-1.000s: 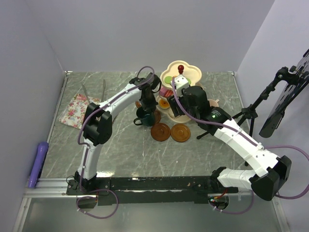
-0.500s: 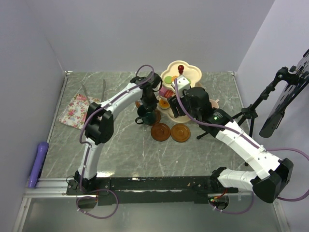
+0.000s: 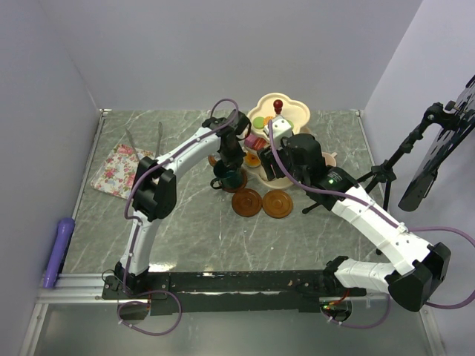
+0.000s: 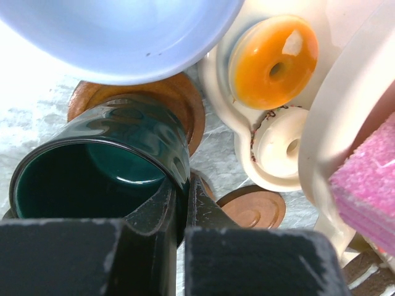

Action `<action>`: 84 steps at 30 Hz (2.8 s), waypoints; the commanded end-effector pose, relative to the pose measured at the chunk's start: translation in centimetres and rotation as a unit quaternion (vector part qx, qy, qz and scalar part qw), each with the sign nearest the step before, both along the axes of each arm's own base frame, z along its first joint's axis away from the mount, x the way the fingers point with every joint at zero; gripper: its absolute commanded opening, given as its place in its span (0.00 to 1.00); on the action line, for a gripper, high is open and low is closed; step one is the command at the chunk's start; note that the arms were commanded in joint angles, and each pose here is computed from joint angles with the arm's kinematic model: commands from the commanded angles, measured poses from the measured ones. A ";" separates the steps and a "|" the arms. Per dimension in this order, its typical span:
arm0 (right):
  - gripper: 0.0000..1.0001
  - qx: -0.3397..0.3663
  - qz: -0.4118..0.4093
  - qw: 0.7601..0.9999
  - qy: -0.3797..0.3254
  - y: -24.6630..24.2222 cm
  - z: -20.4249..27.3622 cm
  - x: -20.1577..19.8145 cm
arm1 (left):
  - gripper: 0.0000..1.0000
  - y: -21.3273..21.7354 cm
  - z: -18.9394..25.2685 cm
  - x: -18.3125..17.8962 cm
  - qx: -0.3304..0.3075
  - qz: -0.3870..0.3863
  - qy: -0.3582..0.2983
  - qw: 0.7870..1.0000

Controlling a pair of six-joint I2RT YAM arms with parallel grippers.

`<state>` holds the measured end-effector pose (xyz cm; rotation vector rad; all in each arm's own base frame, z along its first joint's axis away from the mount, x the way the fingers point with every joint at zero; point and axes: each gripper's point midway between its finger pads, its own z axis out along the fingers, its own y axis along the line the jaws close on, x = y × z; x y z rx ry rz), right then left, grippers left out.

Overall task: Serve the afternoon tea
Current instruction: Place the cup on the coaster, then pick up the cup at the center of the board.

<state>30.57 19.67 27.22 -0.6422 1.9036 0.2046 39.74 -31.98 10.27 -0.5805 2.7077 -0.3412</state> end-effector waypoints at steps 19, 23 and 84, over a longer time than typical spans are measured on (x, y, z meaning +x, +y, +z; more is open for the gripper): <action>0.69 0.020 -0.001 1.000 -0.018 -0.1 1.2 0.2 | 0.38 -0.6 0.4 0.9 0.000 -0.010 -0.023 1.000; 0.69 0.019 -0.006 1.000 -0.020 -0.3 1.3 0.3 | 0.45 -0.5 0.9 1.2 0.003 -0.014 -0.033 0.999; 0.54 -0.064 -0.263 0.944 0.187 -17.5 -14.5 8.6 | 0.97 14.8 17.2 -4.1 0.034 -0.045 -0.341 0.938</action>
